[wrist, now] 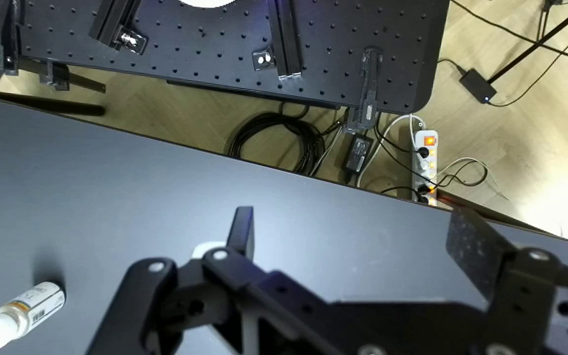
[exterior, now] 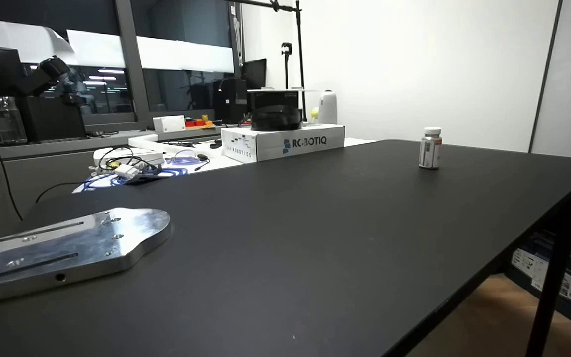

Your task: Put the bottle on the metal thing

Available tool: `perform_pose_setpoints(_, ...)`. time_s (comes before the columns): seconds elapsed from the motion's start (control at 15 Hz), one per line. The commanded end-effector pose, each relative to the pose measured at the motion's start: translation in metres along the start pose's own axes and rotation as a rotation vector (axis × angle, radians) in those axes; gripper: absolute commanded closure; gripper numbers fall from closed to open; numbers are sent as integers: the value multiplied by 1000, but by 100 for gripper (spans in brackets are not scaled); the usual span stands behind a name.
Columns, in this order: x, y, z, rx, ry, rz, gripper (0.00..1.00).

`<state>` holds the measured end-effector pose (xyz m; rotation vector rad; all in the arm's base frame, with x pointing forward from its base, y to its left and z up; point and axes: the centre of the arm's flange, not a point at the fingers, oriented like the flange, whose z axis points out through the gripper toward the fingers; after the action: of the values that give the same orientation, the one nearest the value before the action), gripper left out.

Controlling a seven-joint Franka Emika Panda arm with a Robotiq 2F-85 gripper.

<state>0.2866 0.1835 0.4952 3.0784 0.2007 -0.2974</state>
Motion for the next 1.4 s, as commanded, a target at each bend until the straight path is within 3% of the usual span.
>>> perform_pose_setpoints(0.0,3,9,0,-7,30,25,0)
perform_pose_setpoints(0.2,24,63,-3,-10,97,135,0)
perform_pose_setpoints(0.33,41,119,-6,12,128,248,0)
perform_pose_setpoints(0.6,66,240,-4,101,162,481,0)
perform_pose_setpoints(0.8,75,311,4,176,208,660,0)
perform_pose_setpoints(1.07,87,377,5,245,247,864,0)
perform_pose_setpoints(1.33,116,411,-17,322,256,1043,0)
